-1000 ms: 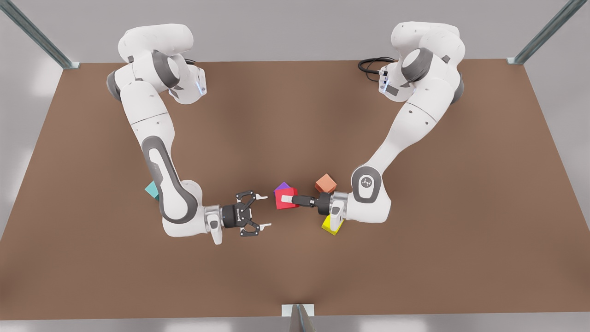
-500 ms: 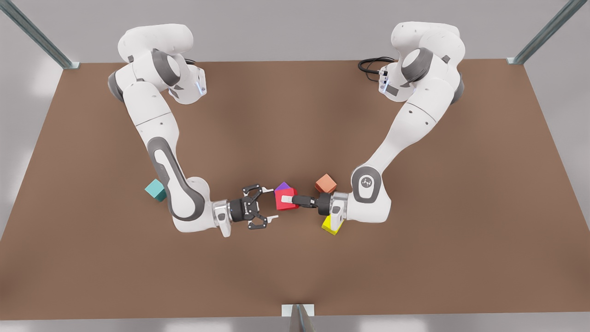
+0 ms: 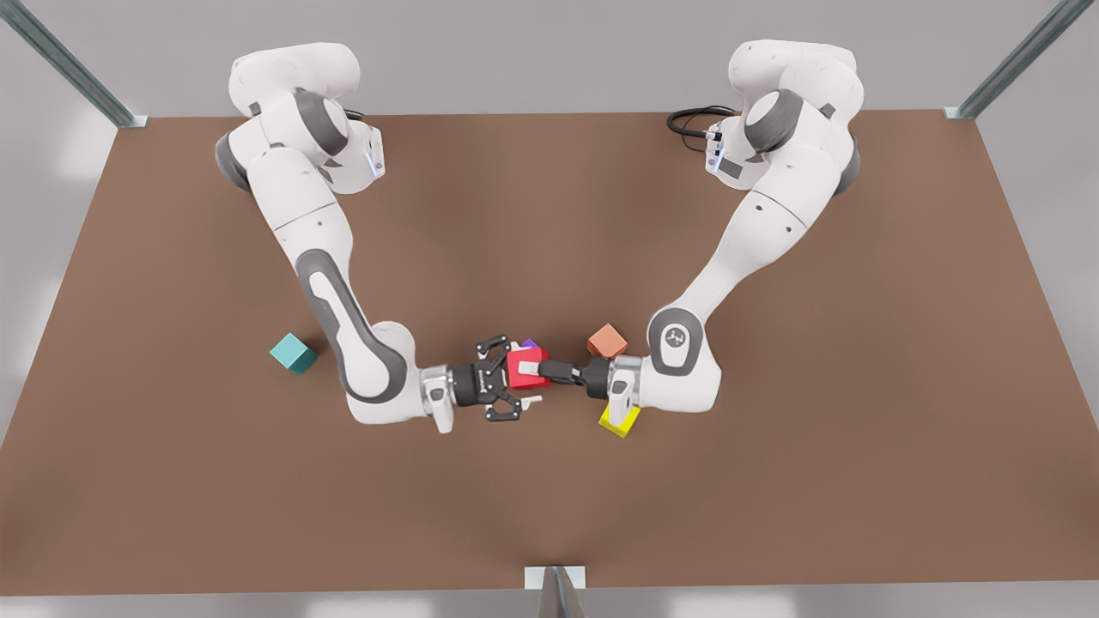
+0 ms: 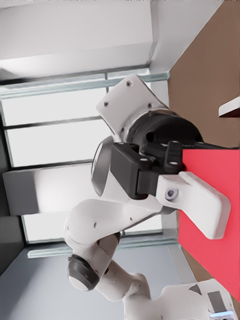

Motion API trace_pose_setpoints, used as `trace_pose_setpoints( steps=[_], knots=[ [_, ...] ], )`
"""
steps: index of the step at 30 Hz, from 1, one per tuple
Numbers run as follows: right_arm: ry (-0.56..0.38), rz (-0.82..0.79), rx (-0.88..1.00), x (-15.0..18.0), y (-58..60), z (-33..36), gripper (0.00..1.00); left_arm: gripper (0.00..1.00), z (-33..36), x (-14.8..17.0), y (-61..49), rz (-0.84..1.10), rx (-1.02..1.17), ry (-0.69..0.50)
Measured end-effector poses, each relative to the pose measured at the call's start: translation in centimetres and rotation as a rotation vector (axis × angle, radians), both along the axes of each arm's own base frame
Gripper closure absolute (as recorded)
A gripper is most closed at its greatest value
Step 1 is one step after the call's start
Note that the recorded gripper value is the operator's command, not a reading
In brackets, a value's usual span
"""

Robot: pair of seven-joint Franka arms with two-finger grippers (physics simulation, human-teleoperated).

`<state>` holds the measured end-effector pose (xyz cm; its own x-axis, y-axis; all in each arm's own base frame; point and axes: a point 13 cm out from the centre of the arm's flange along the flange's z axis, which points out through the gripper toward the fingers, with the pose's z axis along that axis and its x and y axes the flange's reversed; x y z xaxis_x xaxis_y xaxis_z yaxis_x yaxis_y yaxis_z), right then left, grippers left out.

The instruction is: Pick up red wooden cube and pass to hand red wooden cube and place in blue wooden cube

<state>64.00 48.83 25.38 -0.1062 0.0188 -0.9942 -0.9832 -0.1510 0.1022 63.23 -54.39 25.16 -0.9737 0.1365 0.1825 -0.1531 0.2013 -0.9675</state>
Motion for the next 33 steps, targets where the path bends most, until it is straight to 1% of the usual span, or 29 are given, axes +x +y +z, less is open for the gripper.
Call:
trace_pose_setpoints(
  steps=[1,2,3,4,5,6,7,8,10,14,16,19,20,21,23,24,25,27,29,30,31,32,33],
  knots=[
    [-0.001,-0.006,-0.001,0.1,0.1,0.0,0.04,0.46,0.0,0.0,0.0,0.002,0.001,-0.002],
    [-0.002,-0.01,-0.002,0.2,0.1,0.0,0.23,0.46,0.0,0.1,0.0,0.003,0.002,-0.003],
    [-0.004,-0.015,-0.003,0.3,0.2,0.0,0.46,0.46,-0.1,0.1,-0.1,0.004,0.002,-0.004],
    [-0.005,-0.018,-0.004,0.4,0.2,-0.1,0.54,0.46,-0.1,0.1,-0.1,0.005,0.003,-0.004],
    [-0.006,-0.021,-0.006,0.4,0.2,-0.1,0.54,0.45,-0.1,0.1,-0.1,0.006,0.003,-0.005],
    [-0.007,-0.023,-0.007,0.5,0.1,-0.2,0.54,0.42,-0.2,0.1,-0.1,0.007,0.004,-0.005],
    [-0.008,-0.025,-0.008,0.5,0.1,-0.2,0.54,0.28,-0.2,0.1,-0.1,0.007,0.003,-0.007],
    [-0.009,-0.026,-0.01,0.5,0.1,-0.3,0.54,0.16,-0.1,0.1,-0.1,0.008,0.0,-0.008],
    [-0.01,-0.029,-0.012,0.6,-0.1,-0.4,0.54,0.0,0.0,0.1,-0.2,0.008,-0.006,-0.012],
    [-0.011,-0.048,-0.026,1.7,-1.9,-0.8,0.54,0.0,0.5,0.9,0.7,0.017,-0.007,-0.03],
    [-0.018,-0.066,-0.041,3.2,-4.3,-0.7,0.54,0.0,0.8,2.5,3.4,0.034,-0.003,-0.045],
    [-0.092,-0.054,-0.152,6.4,-12.3,0.0,0.53,0.0,1.2,5.2,9.7,0.042,0.024,-0.08],
    [-0.119,-0.036,-0.228,7.4,-16.7,0.0,0.52,0.0,2.6,5.7,12.0,0.019,0.058,-0.127],
    [-0.152,0.001,-0.341,7.9,-20.7,-0.4,0.52,0.0,4.9,6.0,14.5,-0.039,0.121,-0.208],
    [-0.197,0.135,-0.628,6.7,-25.5,-3.3,0.53,0.0,9.6,7.0,22.0,-0.179,0.306,-0.382],
    [-0.212,0.199,-0.774,6.0,-27.3,-4.7,0.53,0.0,10.8,6.6,26.4,-0.249,0.44,-0.427],
    [-0.222,0.253,-0.917,5.5,-29.3,-6.2,0.53,0.0,11.1,5.5,29.6,-0.332,0.589,-0.449],
    [-0.253,0.32,-1.187,5.5,-33.7,-8.0,0.53,0.0,12.0,3.5,35.2,-0.444,0.839,-0.435],
    [-0.27,0.339,-1.408,5.2,-38.5,-7.4,0.53,0.0,13.8,1.7,39.6,-0.487,1.006,-0.387],
    [-0.258,0.332,-1.488,4.6,-41.1,-7.2,0.53,0.0,14.3,0.1,41.8,-0.508,1.097,-0.332],
    [-0.239,0.314,-1.552,3.8,-43.8,-7.0,0.53,0.0,14.3,-2.9,43.4,-0.539,1.228,-0.256],
    [-0.222,0.29,-1.602,3.0,-46.0,-6.7,0.53,0.0,14.9,-6.2,44.1,-0.557,1.317,-0.213],
    [-0.2,0.266,-1.64,1.8,-47.9,-6.5,0.53,0.0,15.5,-8.2,44.7,-0.554,1.352,-0.198]
  ],
)
